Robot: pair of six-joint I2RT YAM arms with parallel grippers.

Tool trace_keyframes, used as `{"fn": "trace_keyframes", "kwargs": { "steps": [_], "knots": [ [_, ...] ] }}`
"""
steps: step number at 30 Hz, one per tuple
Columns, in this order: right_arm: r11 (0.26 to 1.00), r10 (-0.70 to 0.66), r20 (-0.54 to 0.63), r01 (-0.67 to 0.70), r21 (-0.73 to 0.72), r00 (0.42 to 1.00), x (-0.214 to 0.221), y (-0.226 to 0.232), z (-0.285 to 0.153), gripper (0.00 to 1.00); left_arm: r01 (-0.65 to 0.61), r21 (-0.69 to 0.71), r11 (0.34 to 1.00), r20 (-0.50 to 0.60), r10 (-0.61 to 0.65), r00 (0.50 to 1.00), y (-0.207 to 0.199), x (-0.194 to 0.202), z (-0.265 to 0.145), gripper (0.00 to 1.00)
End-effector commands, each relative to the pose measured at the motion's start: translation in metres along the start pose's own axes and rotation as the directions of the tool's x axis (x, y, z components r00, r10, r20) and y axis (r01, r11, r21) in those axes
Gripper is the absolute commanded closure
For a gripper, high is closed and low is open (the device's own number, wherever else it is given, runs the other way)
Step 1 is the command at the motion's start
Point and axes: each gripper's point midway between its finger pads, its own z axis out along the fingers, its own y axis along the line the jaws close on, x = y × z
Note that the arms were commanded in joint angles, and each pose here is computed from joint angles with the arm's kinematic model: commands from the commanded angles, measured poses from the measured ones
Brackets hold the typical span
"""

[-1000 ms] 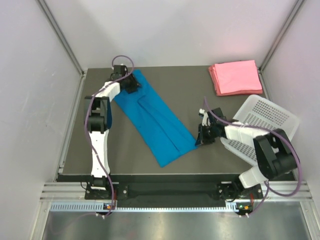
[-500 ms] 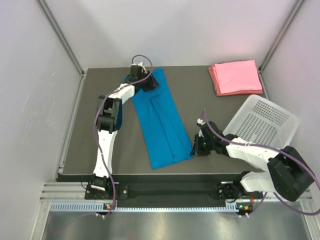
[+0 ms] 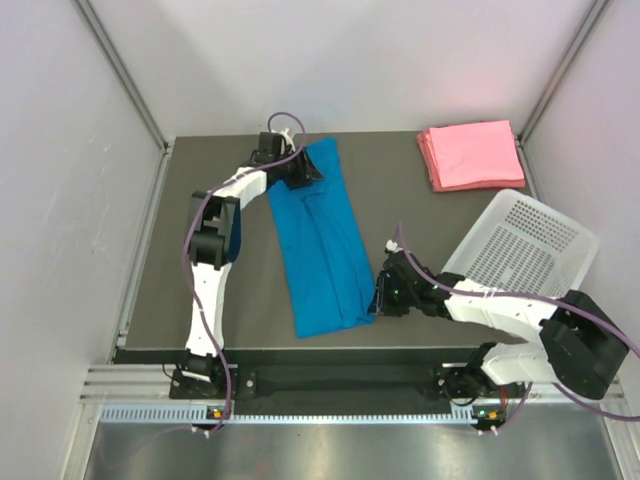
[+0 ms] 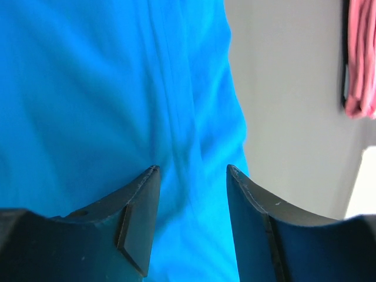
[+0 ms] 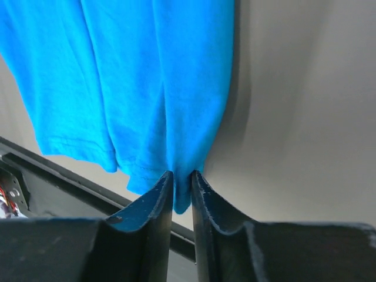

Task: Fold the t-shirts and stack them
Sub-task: Fold the tshirt

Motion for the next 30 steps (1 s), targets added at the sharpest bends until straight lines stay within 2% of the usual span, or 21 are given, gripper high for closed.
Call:
{"fn": "trace_keyframes", "kwargs": {
  "steps": [1, 3, 5, 6, 8, 10, 11, 14, 17, 19, 20, 22, 23, 30],
  "knots": [
    [1.0, -0.022, 0.087, 0.024, -0.014, 0.996, -0.025, 0.019, -0.016, 0.79, -0.039, 0.042, 0.998, -0.004, 0.04, 0.999, -0.043, -0.022, -0.056, 0.46],
    [0.998, -0.062, 0.102, 0.059, 0.032, 0.993, -0.031, 0.014, -0.023, 0.75, -0.04, 0.034, 0.999, -0.014, 0.041, 0.999, -0.055, -0.02, -0.078, 0.46],
    [0.994, -0.096, 0.13, 0.09, 0.057, 0.987, -0.044, 0.011, -0.028, 0.71, -0.005, -0.024, 1.0, -0.057, 0.004, 0.998, -0.05, -0.003, -0.095, 0.46],
    [0.988, -0.145, 0.103, 0.138, 0.068, 0.984, -0.044, 0.005, -0.031, 0.72, 0.004, -0.045, 0.999, -0.075, -0.008, 0.997, -0.05, 0.012, -0.112, 0.46],
    [0.987, -0.145, 0.1, 0.137, 0.089, 0.984, -0.056, -0.006, -0.035, 0.74, 0.017, -0.106, 0.994, -0.097, -0.028, 0.995, -0.042, 0.036, -0.131, 0.46],
    [0.985, -0.172, 0.079, 0.169, 0.041, 0.982, -0.054, -0.003, -0.038, 0.73, 0.039, -0.152, 0.988, -0.133, -0.06, 0.989, -0.031, 0.077, -0.158, 0.46],
    [0.985, -0.169, 0.081, 0.166, 0.042, 0.982, -0.056, -0.005, -0.038, 0.7, 0.065, -0.193, 0.979, -0.19, -0.102, 0.977, -0.012, 0.115, -0.165, 0.46],
    [0.983, -0.181, 0.062, 0.179, 0.049, 0.981, -0.054, -0.013, -0.036, 0.69, 0.054, -0.21, 0.976, -0.222, -0.101, 0.97, -0.011, 0.153, -0.194, 0.46],
    [0.981, -0.195, 0.016, 0.195, 0.015, 0.981, -0.041, -0.015, -0.027, 0.68, 0.073, -0.253, 0.965, -0.284, -0.146, 0.948, 0.004, 0.218, -0.222, 0.46],
    [0.98, -0.201, 0.0, 0.201, -0.006, 0.98, -0.036, -0.016, -0.022, 0.66, 0.087, -0.194, 0.977, -0.267, -0.138, 0.954, -0.009, 0.229, -0.234, 0.44],
    [0.981, -0.195, -0.015, 0.195, -0.005, 0.981, -0.03, -0.021, -0.019, 0.65, 0.127, -0.22, 0.967, -0.286, -0.189, 0.94, -0.001, 0.251, -0.239, 0.44],
    [0.981, -0.194, -0.031, 0.194, -0.02, 0.981, -0.025, -0.022, -0.017, 0.65, 0.134, -0.194, 0.972, -0.274, -0.185, 0.944, -0.008, 0.262, -0.246, 0.44],
    [0.982, -0.187, -0.038, 0.187, -0.013, 0.982, -0.022, -0.027, -0.015, 0.65, 0.174, -0.216, 0.961, -0.288, -0.233, 0.929, -0.002, 0.28, -0.25, 0.44],
    [0.987, -0.148, -0.06, 0.143, -0.078, 0.987, -0.003, -0.029, -0.004, 0.64, 0.235, -0.219, 0.947, -0.283, -0.292, 0.914, 0.001, 0.324, -0.268, 0.44]
  ]
}}
